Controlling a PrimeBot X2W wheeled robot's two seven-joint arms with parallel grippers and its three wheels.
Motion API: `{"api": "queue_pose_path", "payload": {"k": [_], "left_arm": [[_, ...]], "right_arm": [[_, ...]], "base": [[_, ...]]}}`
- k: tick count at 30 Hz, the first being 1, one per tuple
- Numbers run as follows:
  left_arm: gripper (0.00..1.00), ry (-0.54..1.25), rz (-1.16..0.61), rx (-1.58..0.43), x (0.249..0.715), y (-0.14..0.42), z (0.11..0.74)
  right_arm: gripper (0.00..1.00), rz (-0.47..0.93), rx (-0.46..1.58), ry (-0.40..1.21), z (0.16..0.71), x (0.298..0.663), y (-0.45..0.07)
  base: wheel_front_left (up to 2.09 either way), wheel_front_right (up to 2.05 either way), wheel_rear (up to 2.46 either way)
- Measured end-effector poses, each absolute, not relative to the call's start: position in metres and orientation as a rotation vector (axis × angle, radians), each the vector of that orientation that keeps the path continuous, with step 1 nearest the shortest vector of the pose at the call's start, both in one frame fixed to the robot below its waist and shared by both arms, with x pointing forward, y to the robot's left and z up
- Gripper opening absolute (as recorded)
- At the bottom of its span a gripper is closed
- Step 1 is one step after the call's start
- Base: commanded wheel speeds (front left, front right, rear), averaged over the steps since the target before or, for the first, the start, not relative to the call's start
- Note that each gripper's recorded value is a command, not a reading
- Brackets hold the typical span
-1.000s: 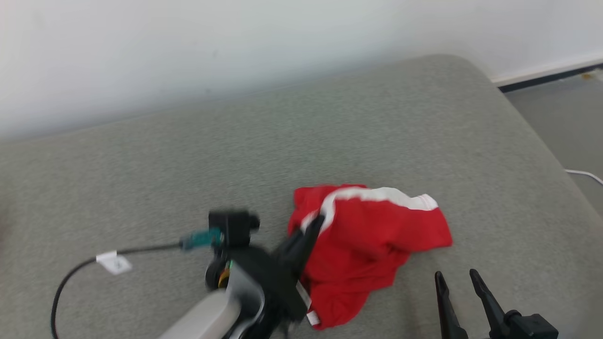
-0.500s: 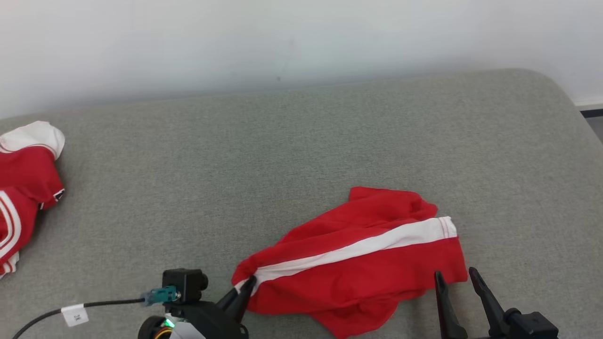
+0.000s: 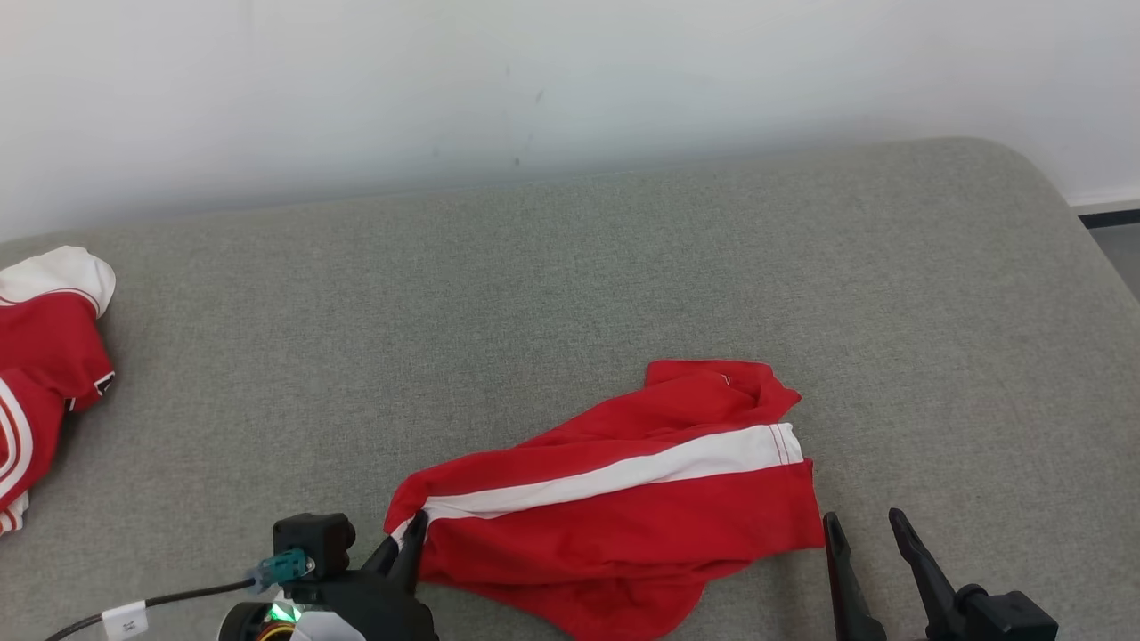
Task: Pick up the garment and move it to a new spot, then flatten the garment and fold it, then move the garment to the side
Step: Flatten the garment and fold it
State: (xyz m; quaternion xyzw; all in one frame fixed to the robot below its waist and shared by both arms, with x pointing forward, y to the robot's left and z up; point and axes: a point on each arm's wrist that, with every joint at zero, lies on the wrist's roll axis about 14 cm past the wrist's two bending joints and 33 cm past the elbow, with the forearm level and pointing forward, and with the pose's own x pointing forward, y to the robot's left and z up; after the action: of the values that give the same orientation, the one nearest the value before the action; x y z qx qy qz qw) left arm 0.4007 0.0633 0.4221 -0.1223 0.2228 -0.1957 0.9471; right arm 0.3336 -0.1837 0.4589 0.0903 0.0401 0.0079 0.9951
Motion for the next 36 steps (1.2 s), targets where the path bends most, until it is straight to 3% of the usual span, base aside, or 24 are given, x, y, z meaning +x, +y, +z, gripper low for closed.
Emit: {"api": "queue_pose_path", "payload": {"k": [1, 13, 17, 26, 36], "left_arm": [[1.00, 0.441, -0.393, -0.264, 0.402, 0.063, 0.425], [1.00, 0.327, -0.261, -0.368, 0.388, 0.091, 0.440], [1.00, 0.169, -0.199, -0.388, 0.393, 0.114, 0.477], [1.00, -0.094, -0.025, -0.289, 0.355, 0.167, 0.521], [1.00, -0.115, 0.051, -0.182, 0.319, 0.198, 0.514]], "right_arm": [[1.00, 0.013, 0.181, 0.079, 0.459, 0.333, -0.184], [1.00, 0.010, 0.181, 0.066, 0.464, 0.329, -0.187], [1.00, 0.012, 0.180, 0.054, 0.467, 0.328, -0.187], [1.00, 0.024, 0.179, 0.025, 0.475, 0.324, -0.185], [1.00, 0.030, 0.175, 0.006, 0.479, 0.318, -0.185]], "base": [[0.00, 0.00, 0.00], [0.00, 0.00, 0.00], [0.00, 0.00, 0.00], [0.00, 0.00, 0.00], [0.00, 0.00, 0.00]]}}
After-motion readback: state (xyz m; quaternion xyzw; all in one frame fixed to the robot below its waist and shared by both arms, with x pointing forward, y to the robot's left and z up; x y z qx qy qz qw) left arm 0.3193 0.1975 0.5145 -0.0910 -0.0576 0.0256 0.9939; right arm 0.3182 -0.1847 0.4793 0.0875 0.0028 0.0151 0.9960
